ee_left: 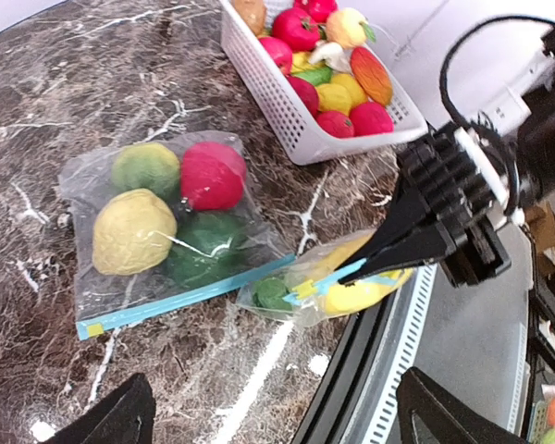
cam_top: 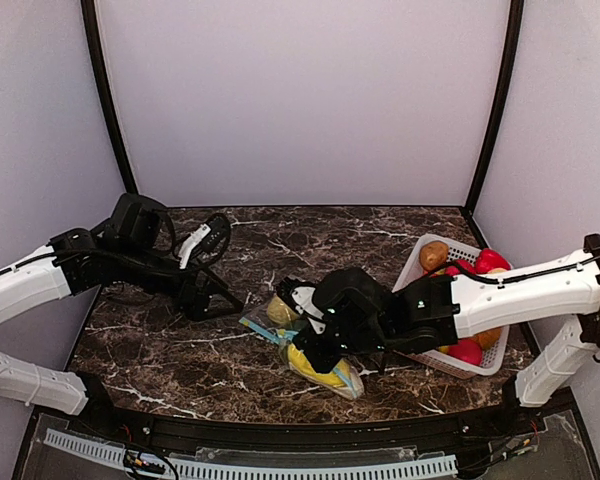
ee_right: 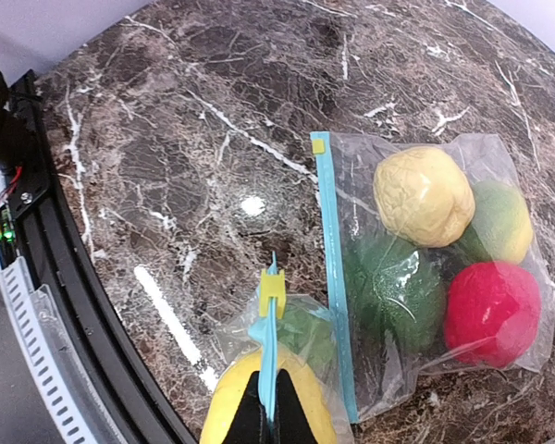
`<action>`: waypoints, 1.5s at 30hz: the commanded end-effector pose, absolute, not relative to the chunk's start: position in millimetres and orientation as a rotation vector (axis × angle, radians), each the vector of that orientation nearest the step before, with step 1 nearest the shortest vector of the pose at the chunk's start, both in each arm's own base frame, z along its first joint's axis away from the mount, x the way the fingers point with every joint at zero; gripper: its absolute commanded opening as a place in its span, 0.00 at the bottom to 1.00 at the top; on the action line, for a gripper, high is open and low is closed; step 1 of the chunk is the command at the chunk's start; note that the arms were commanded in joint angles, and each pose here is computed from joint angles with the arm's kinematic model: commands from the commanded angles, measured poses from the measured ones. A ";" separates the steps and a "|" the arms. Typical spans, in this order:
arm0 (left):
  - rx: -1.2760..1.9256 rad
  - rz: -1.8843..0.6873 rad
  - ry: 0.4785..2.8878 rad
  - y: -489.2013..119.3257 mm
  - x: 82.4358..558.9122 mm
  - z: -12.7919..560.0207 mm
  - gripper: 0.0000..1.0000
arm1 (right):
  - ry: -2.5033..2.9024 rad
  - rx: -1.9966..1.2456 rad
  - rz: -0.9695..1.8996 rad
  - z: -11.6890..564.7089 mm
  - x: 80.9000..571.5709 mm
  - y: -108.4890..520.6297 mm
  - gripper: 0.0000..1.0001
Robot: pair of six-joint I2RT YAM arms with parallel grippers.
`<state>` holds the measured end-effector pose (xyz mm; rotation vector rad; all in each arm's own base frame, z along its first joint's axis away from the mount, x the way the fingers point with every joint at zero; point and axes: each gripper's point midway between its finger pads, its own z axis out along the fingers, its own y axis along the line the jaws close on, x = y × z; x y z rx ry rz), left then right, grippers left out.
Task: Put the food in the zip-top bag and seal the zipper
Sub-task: Zip the zipper of the food storage bag, then place the zipper food storage bag at the corner of the board, then reset both arms
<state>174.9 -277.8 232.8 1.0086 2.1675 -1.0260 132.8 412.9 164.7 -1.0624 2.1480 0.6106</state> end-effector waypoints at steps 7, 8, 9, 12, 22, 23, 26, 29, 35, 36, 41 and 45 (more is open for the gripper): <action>0.685 -0.966 2.252 -244.6 218.0 217.4 0.92 | 2.199 -1.024 0.396 140.3 136.9 433.6 0.53; 0.678 -0.959 2.247 -242.8 219.6 217.9 0.92 | 2.201 -1.022 0.400 140.0 136.3 434.7 0.62; 0.666 -0.953 2.239 -240.6 223.0 219.3 0.93 | 2.200 -1.021 0.415 141.3 135.3 436.1 0.67; 0.625 -0.943 2.224 -234.5 230.0 222.3 0.94 | 2.186 -1.044 0.484 149.9 128.6 441.6 0.76; 0.487 -0.918 2.193 -210.7 254.5 230.6 0.95 | 2.050 -1.125 0.789 207.1 100.2 454.1 0.99; 0.476 -0.906 2.192 -208.1 256.8 231.2 0.95 | 2.046 -1.111 0.793 211.3 102.2 452.7 0.99; 0.421 -0.874 2.183 -196.0 267.6 233.6 0.96 | 2.083 -1.025 0.779 216.2 124.4 441.4 0.99; 0.356 -0.809 2.178 -180.8 280.1 232.1 0.96 | 2.141 -0.912 0.763 219.5 154.0 420.3 0.99; 0.156 -0.671 2.156 -129.9 311.8 226.0 0.98 | 2.229 -0.643 0.618 219.7 226.7 344.4 0.99; 0.122 -0.636 2.154 -120.8 316.3 223.1 0.98 | 2.243 -0.599 0.599 219.0 237.3 329.5 0.99; -0.109 -0.546 2.134 -64.0 333.3 218.7 0.99 | 2.282 -0.345 0.561 217.2 288.8 246.1 0.99; -0.184 -0.405 2.124 -27.7 335.3 231.4 0.99 | 2.273 -0.166 0.508 218.2 308.7 183.0 0.99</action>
